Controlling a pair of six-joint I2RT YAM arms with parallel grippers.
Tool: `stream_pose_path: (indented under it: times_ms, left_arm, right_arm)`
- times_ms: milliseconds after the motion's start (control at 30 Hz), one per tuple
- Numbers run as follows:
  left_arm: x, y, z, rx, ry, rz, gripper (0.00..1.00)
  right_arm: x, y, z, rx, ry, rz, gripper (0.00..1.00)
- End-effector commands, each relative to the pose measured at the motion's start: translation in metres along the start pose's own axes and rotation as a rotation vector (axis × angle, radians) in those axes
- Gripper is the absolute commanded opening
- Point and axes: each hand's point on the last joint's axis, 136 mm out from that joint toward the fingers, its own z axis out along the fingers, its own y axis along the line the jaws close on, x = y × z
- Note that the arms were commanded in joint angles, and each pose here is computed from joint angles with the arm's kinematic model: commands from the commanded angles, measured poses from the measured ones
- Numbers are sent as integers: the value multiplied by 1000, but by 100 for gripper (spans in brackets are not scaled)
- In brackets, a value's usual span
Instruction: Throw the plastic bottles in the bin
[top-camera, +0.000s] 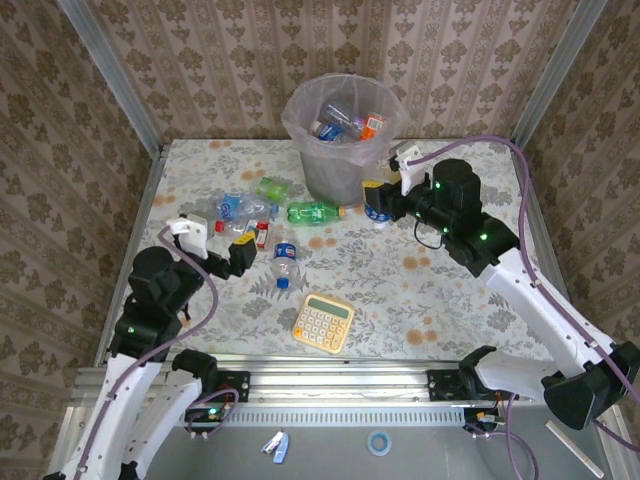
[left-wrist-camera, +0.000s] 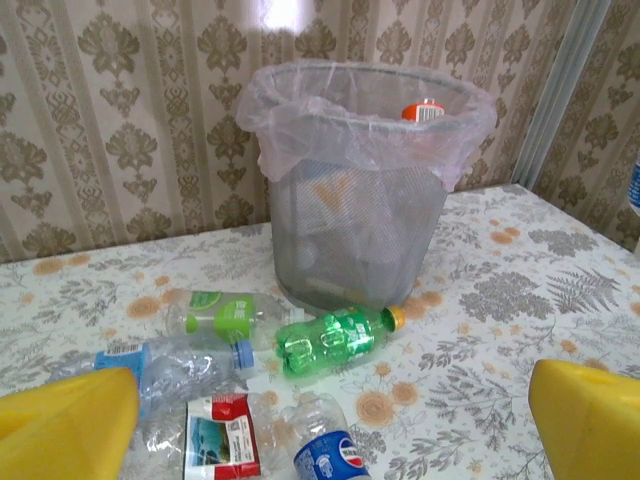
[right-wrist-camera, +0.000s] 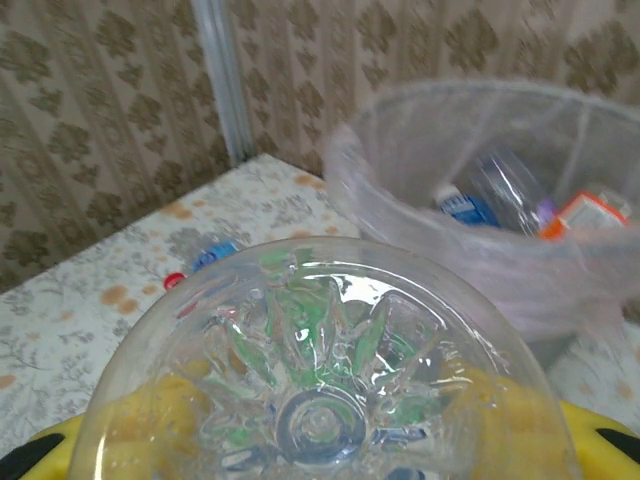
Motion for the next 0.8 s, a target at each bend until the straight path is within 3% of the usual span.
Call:
stream_pose_path:
  times_ms: [0, 367, 767]
  left_arm:
    - [-12, -2, -6, 9, -69, 43, 100]
    - [-20, -10, -19, 40, -181, 84, 100]
    - [-18, -5, -20, 9, -186, 99, 100]
  right_arm:
    - [-68, 19, -26, -24, -227, -94, 27]
    - [-155, 61, -75, -62, -596, -281, 26]
    - [-210, 113, -113, -104, -919, -536, 26]
